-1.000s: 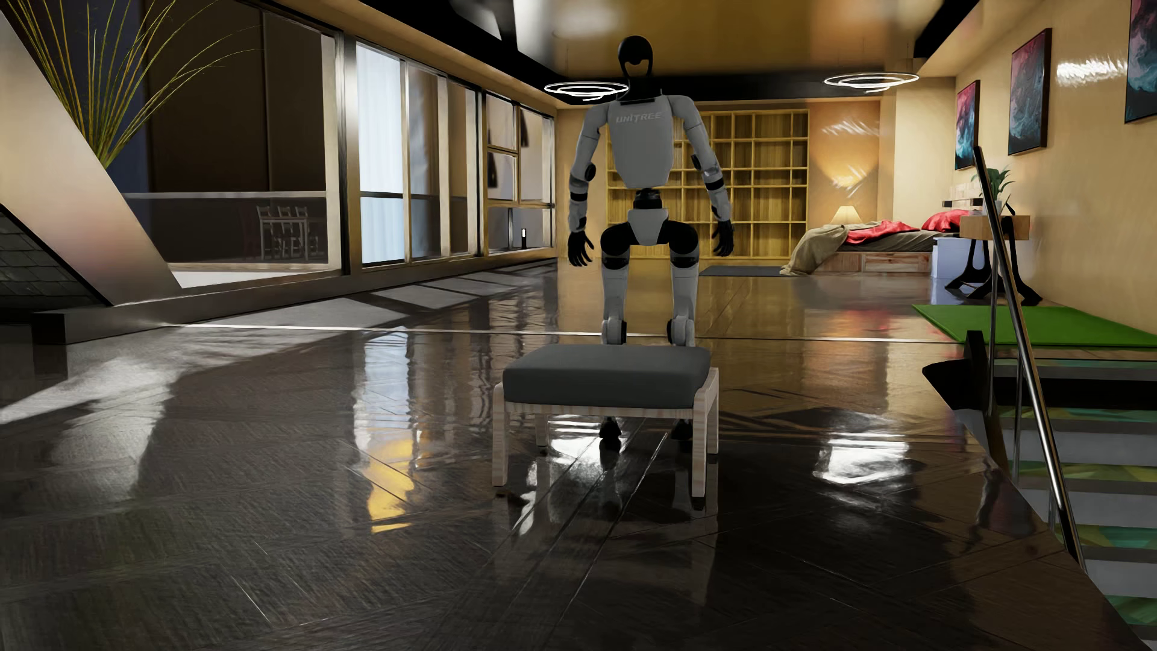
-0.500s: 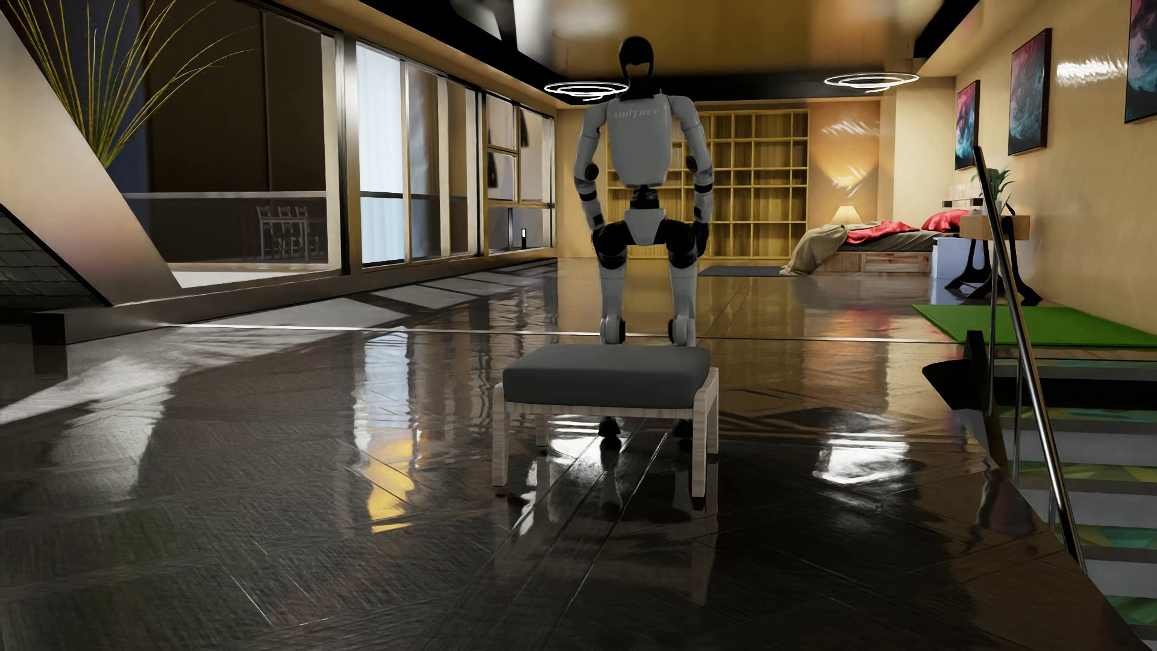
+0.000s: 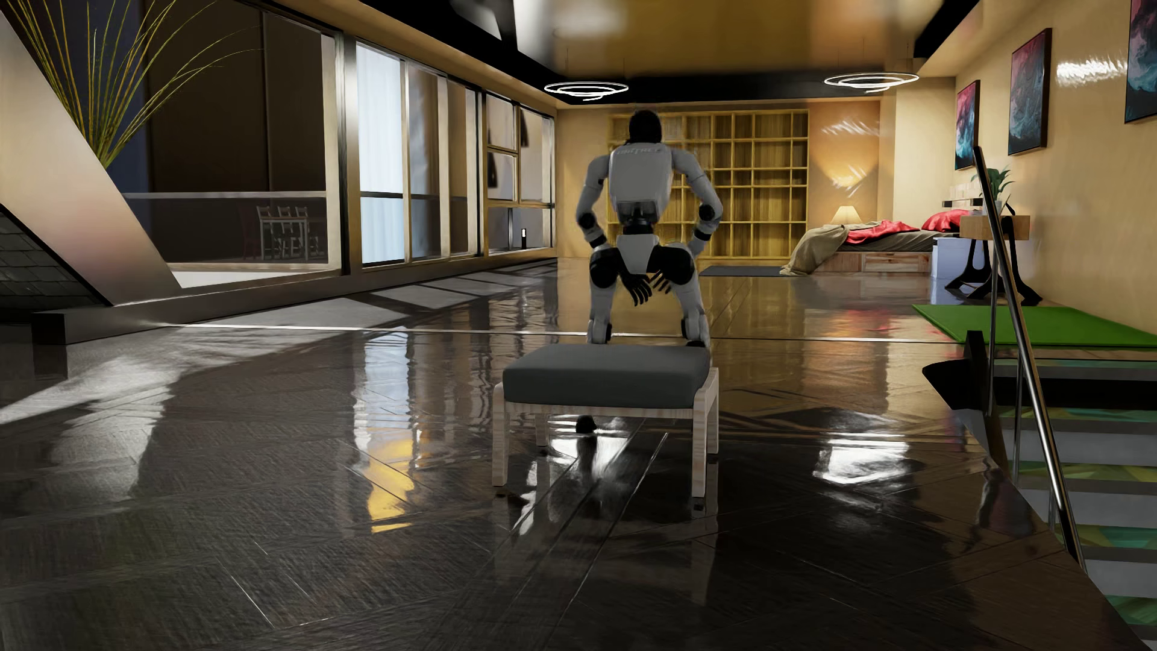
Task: Rest on dark gray chair
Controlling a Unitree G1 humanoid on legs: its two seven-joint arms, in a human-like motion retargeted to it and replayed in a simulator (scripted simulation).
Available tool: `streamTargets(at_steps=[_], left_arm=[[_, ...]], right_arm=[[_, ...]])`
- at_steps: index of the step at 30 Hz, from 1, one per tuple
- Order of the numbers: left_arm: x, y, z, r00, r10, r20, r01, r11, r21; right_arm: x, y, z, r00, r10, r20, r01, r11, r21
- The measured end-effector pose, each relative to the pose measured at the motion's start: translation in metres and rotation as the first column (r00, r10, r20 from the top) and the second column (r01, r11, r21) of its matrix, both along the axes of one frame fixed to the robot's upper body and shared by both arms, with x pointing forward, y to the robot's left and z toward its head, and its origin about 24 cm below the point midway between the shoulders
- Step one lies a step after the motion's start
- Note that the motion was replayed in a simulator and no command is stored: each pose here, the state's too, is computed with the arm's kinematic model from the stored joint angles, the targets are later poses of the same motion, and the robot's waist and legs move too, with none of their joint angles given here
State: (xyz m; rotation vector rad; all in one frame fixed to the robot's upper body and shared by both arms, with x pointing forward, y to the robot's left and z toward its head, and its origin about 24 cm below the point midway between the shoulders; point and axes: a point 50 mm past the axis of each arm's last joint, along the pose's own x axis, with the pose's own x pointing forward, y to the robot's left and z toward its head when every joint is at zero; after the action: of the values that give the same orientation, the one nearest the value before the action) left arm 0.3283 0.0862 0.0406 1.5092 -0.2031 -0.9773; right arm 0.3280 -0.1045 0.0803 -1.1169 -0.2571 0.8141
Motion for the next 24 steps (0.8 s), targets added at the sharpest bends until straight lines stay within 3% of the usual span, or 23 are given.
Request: streamTargets(at_steps=[3,6,10,13,19,22,24], left_arm=[[0.005,-0.009,0.059,0.960,-0.120,0.252,0.152,0.982,-0.114],[-0.012,-0.011,0.106,0.886,-0.205,0.416,0.310,0.928,-0.204],[-0.034,-0.005,0.147,0.814,-0.226,0.535,0.429,0.855,-0.291],[-0.043,0.000,0.160,0.794,-0.215,0.569,0.452,0.834,-0.315],[-0.030,0.014,0.147,0.844,-0.088,0.529,0.317,0.877,-0.361],[-0.015,0.026,0.120,0.902,0.044,0.429,0.153,0.897,-0.415],[-0.005,0.038,0.093,0.929,0.173,0.327,0.004,0.879,-0.476]], right_arm=[[-0.004,0.010,0.060,0.966,0.095,0.240,-0.122,0.987,0.103],[-0.023,0.007,0.109,0.906,0.121,0.406,-0.223,0.951,0.215],[-0.051,0.001,0.151,0.829,0.138,0.542,-0.345,0.889,0.301],[-0.065,-0.001,0.164,0.800,0.137,0.584,-0.389,0.859,0.331],[-0.051,-0.008,0.147,0.848,0.088,0.523,-0.289,0.903,0.317],[-0.035,-0.020,0.114,0.913,0.014,0.408,-0.151,0.940,0.305],[-0.027,-0.032,0.087,0.944,-0.072,0.321,-0.037,0.946,0.322]])
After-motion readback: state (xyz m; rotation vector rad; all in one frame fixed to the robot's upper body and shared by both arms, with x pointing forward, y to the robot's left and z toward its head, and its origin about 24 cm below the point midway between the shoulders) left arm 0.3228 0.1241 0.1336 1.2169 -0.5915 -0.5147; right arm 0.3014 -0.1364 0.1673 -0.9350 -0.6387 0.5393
